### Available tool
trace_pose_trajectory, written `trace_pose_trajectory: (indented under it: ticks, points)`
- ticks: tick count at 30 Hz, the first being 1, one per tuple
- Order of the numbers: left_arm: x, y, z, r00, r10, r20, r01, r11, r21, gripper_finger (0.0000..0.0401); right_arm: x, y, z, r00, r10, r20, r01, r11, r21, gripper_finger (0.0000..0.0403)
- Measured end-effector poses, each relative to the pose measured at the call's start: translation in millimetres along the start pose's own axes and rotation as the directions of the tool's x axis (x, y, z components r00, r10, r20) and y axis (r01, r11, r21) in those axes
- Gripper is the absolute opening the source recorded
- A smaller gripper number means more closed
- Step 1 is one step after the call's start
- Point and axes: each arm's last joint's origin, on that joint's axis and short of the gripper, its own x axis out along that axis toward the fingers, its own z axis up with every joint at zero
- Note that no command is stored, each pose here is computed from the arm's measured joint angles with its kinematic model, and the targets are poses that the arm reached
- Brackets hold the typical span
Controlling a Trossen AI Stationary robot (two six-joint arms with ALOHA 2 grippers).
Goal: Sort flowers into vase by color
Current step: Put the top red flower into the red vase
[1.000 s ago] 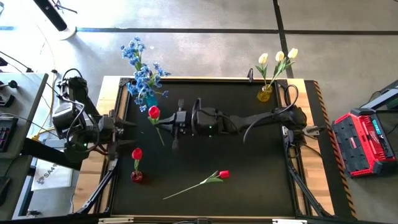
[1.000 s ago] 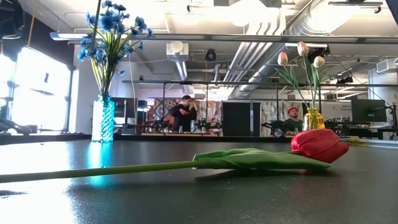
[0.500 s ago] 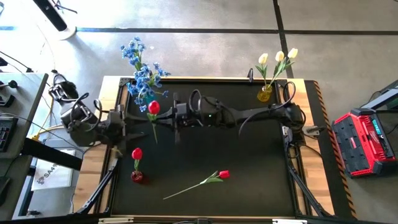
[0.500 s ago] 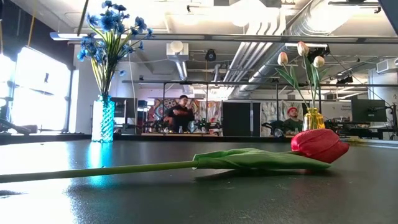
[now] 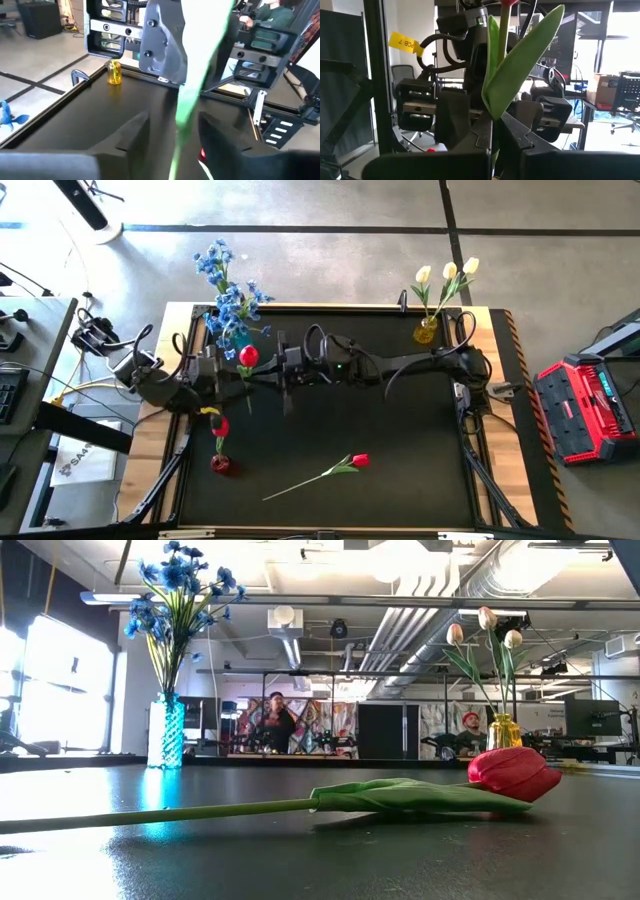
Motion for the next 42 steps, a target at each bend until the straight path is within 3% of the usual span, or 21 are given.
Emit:
trace_pose_trajectory:
  ticks: [7, 9, 15, 21, 25, 32, 36, 42]
  points:
    - [-1, 2, 1, 0.999, -0.035, -0.010, 0.035, 0.998, 0.048, 0.0026, 0, 0, 0, 1.000, -0.001, -0.002, 0.001, 0.999, 0.034, 0.0004]
    - [-3, 3, 2, 0.999, -0.041, -0.011, 0.042, 0.998, 0.056, 0.0009, 0, -1, -1, 1.000, -0.017, -0.012, 0.018, 0.997, 0.080, 0.0012]
    - [-12, 12, 2, 1.000, -0.024, -0.007, 0.024, 0.999, 0.048, 0.0003, -1, -4, -4, 0.993, -0.105, -0.045, 0.110, 0.985, 0.132, 0.0077]
    - [-33, 25, -5, 0.997, -0.043, -0.059, 0.043, 0.999, 0.006, 0.0001, -11, -5, 5, 0.953, -0.258, -0.156, 0.287, 0.934, 0.210, 0.0124]
    - [-49, 26, -7, 0.988, -0.139, -0.071, 0.144, 0.987, 0.069, 0.0001, -16, -2, 5, 0.923, -0.310, -0.228, 0.357, 0.911, 0.206, 0.0129]
    - [-66, 19, -15, 0.953, -0.290, -0.086, 0.302, 0.932, 0.200, 0.0001, -22, 12, 8, 0.879, -0.380, -0.287, 0.447, 0.866, 0.223, 0.0130]
    - [-70, 15, -34, 0.929, -0.352, -0.116, 0.369, 0.909, 0.192, 0.0000, -26, 19, 11, 0.846, -0.439, -0.301, 0.506, 0.839, 0.198, 0.0130]
    - [-73, 6, -59, 0.897, -0.439, -0.053, 0.441, 0.881, 0.169, 0.0000, -29, 25, 10, 0.808, -0.484, -0.335, 0.564, 0.801, 0.201, 0.0130]
